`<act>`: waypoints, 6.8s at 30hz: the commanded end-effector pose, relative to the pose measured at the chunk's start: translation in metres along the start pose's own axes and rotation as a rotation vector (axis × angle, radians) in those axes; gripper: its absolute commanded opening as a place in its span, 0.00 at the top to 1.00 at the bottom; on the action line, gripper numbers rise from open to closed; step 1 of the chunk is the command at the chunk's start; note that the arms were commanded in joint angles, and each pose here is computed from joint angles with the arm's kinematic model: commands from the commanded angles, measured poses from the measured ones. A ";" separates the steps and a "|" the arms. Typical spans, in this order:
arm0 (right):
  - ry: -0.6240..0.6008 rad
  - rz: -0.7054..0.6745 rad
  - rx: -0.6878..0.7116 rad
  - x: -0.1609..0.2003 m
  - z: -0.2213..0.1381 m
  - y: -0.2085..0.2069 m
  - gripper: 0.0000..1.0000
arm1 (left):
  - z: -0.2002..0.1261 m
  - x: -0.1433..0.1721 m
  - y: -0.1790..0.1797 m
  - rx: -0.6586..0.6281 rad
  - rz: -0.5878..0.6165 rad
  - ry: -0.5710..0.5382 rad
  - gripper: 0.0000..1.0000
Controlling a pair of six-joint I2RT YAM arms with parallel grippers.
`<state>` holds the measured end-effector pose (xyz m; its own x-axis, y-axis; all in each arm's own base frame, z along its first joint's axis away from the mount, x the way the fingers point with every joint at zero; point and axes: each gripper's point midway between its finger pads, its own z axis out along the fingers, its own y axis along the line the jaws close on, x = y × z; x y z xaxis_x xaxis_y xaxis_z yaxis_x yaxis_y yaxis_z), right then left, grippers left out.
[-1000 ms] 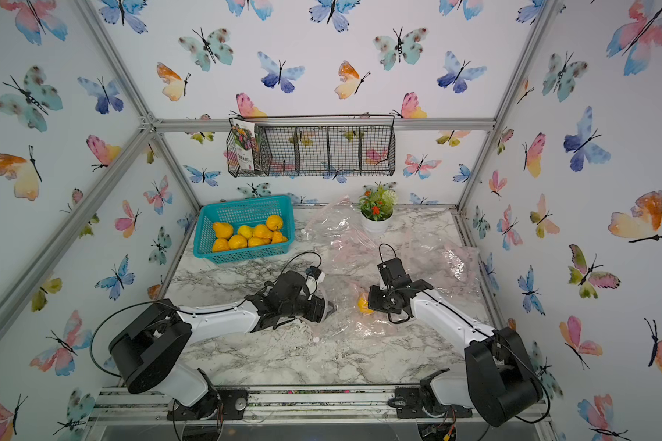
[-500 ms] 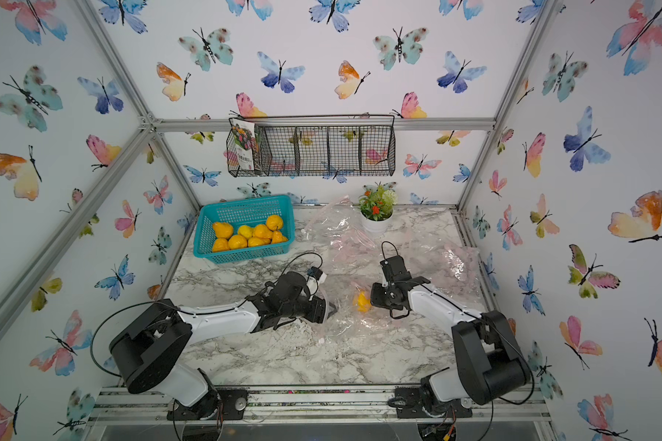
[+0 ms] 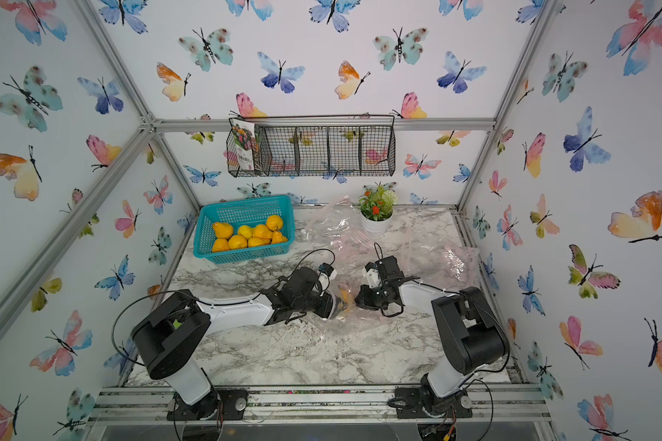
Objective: Open the zip-top bag and take out the pear
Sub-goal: Pick up the pear from the zipper food storage bag, then place the pear in the basket, then reset both arms
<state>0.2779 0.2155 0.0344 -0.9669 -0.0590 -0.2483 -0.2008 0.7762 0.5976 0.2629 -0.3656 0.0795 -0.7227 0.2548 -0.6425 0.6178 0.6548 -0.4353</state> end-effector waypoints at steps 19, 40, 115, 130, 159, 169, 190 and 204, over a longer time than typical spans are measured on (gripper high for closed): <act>0.072 -0.044 -0.097 0.031 0.001 0.009 0.88 | 0.046 0.014 0.041 -0.170 -0.009 0.046 0.20; -0.100 0.165 0.211 0.001 -0.020 -0.063 0.92 | -0.015 0.034 0.020 -0.072 0.006 0.085 0.54; 0.022 -0.149 0.460 -0.027 0.029 -0.010 0.16 | -0.029 0.110 0.061 -0.035 -0.053 0.511 0.72; 0.054 -0.015 0.446 -0.009 0.039 -0.048 0.16 | -0.091 0.118 0.004 0.135 -0.218 0.544 0.73; -0.031 -0.062 0.304 -0.049 -0.001 -0.003 0.17 | -0.212 -0.166 0.178 -0.519 -0.208 -0.253 0.78; -0.192 -0.158 0.218 -0.089 -0.081 0.069 0.17 | -0.155 -0.179 0.297 -0.550 -0.364 -0.155 0.73; -0.579 -0.120 0.573 -0.122 -0.178 -0.034 0.04 | -0.200 -0.178 0.280 -0.571 -0.313 -0.236 0.01; -0.944 -0.215 0.894 -0.103 -0.200 -0.107 0.01 | -0.256 -0.054 0.282 -0.923 -0.263 -0.475 0.01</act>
<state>0.3557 0.0279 0.1221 -0.5324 -0.0417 -0.8455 0.1035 0.9881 -0.1139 0.3991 -0.0330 0.1499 -0.5910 -0.1662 -0.7893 -0.0840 0.9859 -0.1447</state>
